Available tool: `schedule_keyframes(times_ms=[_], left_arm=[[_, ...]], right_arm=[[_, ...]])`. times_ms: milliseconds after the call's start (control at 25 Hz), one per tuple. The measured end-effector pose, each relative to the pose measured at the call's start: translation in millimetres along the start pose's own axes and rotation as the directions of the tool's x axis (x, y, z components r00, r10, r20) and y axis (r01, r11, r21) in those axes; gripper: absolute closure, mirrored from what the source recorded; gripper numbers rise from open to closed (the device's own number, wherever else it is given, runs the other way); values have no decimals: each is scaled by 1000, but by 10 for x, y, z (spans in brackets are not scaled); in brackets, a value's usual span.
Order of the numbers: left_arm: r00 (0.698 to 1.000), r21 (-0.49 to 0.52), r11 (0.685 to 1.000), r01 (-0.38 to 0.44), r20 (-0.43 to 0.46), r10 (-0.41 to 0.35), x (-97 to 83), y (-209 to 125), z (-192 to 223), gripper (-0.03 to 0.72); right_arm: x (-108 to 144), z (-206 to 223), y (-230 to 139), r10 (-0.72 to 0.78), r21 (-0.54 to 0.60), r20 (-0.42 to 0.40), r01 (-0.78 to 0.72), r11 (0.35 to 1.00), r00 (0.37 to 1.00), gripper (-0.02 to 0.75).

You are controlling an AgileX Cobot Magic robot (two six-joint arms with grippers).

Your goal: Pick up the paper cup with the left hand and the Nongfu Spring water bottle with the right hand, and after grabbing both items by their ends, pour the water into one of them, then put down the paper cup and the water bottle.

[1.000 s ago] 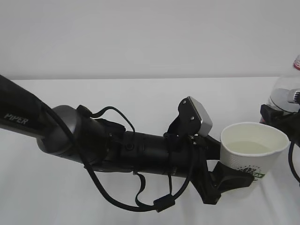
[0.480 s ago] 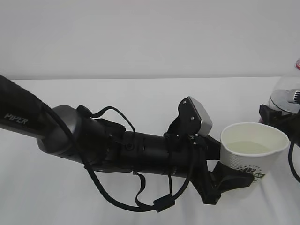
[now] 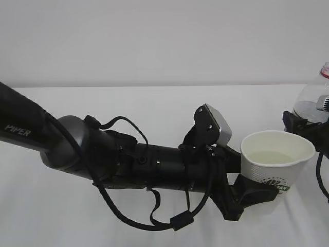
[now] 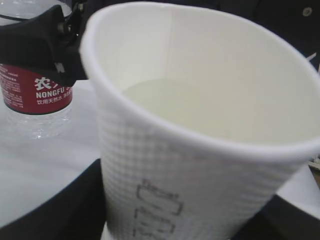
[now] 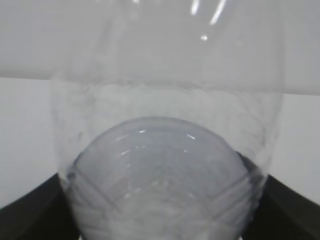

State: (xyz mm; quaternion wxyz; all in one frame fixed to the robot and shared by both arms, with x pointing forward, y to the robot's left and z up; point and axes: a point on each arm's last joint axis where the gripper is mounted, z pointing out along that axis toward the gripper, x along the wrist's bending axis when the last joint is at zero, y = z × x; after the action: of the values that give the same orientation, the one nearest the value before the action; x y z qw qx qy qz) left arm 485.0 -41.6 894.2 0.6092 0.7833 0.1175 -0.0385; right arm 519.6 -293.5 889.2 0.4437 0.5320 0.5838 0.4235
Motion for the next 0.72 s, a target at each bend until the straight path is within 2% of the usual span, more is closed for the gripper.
schedule_keyframes(times_ms=[440,720], left_arm=[[1000,-2,1000,2,-2,-2,2,2,0,207],[1000,-2,1000,3,-3,-3,2,2,0,207]], right_arm=[[9,-138,-110,1,51,-4,-1,999,1000,108],[7,-309,-68,18,46,-2,-18,999,1000,108]])
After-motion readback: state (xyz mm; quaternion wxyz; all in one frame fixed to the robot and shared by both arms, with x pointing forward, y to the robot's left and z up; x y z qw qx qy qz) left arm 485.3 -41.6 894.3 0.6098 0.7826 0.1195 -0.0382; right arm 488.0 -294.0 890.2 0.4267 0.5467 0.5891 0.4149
